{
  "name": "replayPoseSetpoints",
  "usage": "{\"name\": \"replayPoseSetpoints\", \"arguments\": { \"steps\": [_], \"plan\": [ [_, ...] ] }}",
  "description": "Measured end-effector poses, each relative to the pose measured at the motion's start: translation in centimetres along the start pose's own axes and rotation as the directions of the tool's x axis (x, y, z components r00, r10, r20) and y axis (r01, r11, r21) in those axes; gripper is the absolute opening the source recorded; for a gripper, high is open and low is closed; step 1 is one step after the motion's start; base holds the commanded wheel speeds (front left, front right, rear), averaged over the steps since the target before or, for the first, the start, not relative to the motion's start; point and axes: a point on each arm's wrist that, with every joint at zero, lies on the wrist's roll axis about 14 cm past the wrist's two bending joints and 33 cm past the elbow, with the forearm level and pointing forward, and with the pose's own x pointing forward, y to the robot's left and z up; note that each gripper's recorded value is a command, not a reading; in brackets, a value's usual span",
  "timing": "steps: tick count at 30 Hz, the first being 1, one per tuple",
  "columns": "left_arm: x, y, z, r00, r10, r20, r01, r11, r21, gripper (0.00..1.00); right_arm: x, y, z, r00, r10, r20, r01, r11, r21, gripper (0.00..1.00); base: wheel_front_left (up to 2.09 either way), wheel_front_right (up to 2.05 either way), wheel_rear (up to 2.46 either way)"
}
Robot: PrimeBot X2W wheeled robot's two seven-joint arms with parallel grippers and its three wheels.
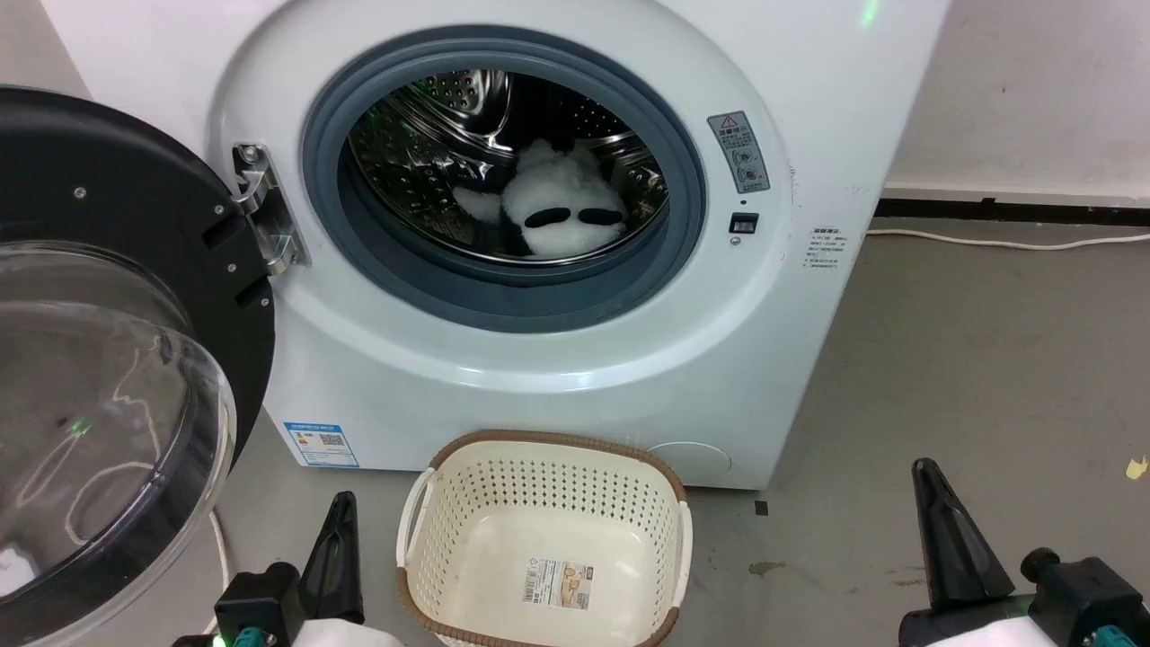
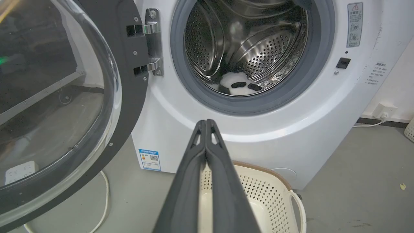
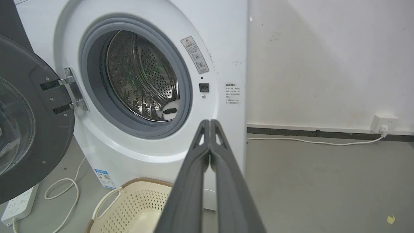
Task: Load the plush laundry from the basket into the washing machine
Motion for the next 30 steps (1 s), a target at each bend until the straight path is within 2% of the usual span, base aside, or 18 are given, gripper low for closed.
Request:
{"name": "replayPoseSetpoints", "arguments": {
  "steps": [30],
  "plan": [
    [0.61,-0.67,0.6,0.999,-0.025,-0.024,0.027,0.998,0.053,0.0,0.25,-0.22,-0.65,0.998,-0.002,-0.067,-0.001,0.999,-0.046,0.0,0.0,0.0,0.0]
  ]
}}
